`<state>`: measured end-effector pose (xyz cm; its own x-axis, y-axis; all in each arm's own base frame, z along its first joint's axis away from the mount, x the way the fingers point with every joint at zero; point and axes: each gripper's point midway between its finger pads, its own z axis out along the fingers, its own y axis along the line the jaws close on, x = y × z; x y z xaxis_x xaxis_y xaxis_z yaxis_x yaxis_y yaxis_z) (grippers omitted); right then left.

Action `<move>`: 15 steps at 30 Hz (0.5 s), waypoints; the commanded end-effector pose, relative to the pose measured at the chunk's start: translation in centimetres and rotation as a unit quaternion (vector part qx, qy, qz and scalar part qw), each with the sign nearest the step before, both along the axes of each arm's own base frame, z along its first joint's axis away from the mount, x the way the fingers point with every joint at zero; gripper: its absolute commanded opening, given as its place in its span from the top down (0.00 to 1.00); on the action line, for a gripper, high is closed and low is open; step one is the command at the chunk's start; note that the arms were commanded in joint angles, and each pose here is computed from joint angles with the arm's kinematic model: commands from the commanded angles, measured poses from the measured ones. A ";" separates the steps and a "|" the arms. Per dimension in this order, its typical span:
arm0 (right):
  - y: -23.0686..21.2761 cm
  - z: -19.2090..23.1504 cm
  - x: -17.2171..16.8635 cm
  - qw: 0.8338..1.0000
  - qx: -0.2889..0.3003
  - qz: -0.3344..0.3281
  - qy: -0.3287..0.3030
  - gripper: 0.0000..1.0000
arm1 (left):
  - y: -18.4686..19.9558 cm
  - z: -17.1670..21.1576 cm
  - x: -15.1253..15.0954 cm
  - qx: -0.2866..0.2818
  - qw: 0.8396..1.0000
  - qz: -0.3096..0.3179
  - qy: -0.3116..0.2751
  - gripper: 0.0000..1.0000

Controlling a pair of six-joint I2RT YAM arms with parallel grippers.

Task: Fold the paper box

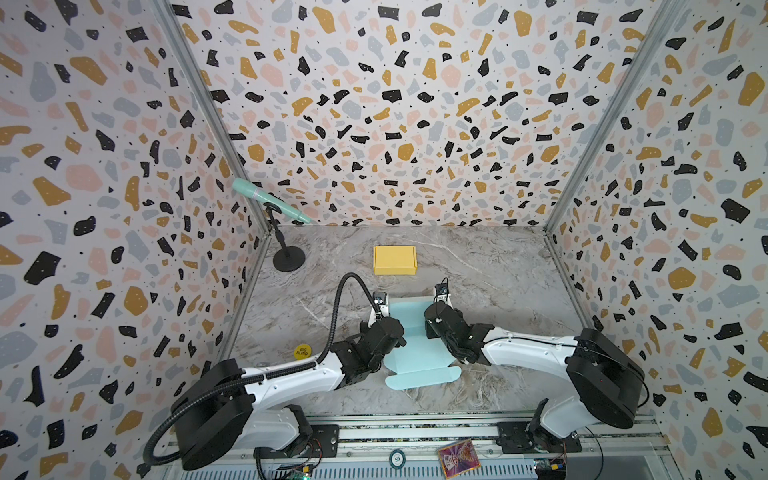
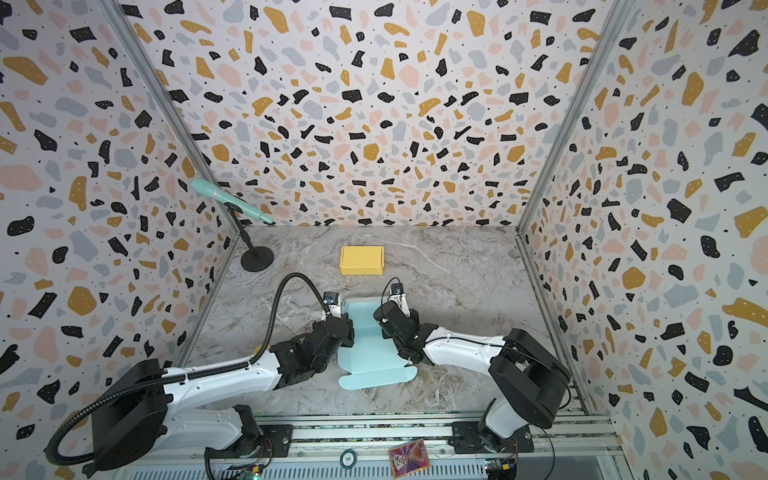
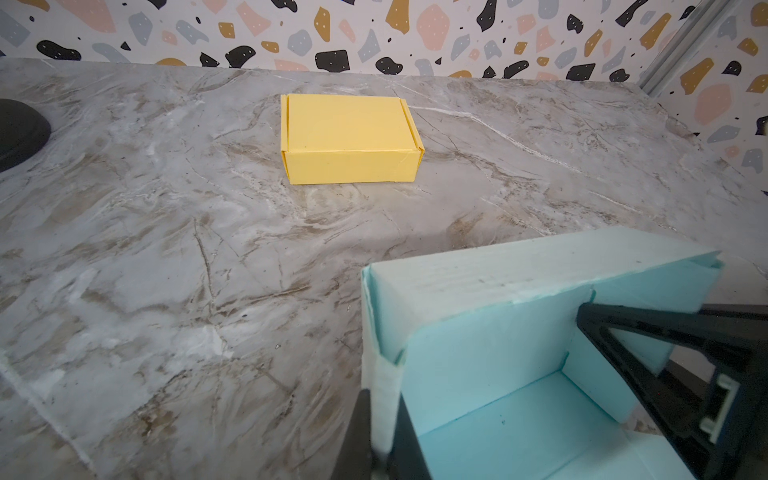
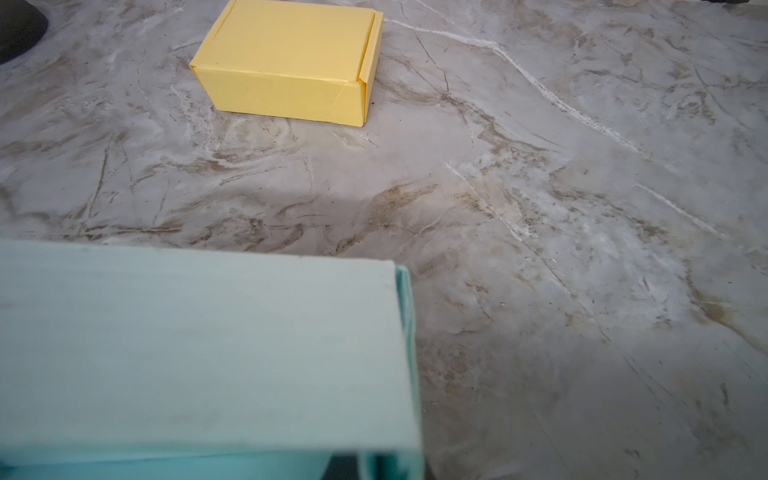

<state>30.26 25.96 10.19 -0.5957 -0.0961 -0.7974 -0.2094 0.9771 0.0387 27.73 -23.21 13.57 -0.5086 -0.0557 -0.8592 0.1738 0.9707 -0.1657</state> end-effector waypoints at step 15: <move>-0.2 3.5 -1.1 0.999 0.042 0.003 -0.025 0.53 | -1.5 1.3 0.0 -0.039 0.999 -0.010 -0.020 1.00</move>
<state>29.57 25.97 12.72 -0.5623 -0.0547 -0.8251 -0.2219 0.9712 0.0868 27.79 -23.72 14.11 -0.4963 -0.0850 -0.8640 0.1786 0.9639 -0.1974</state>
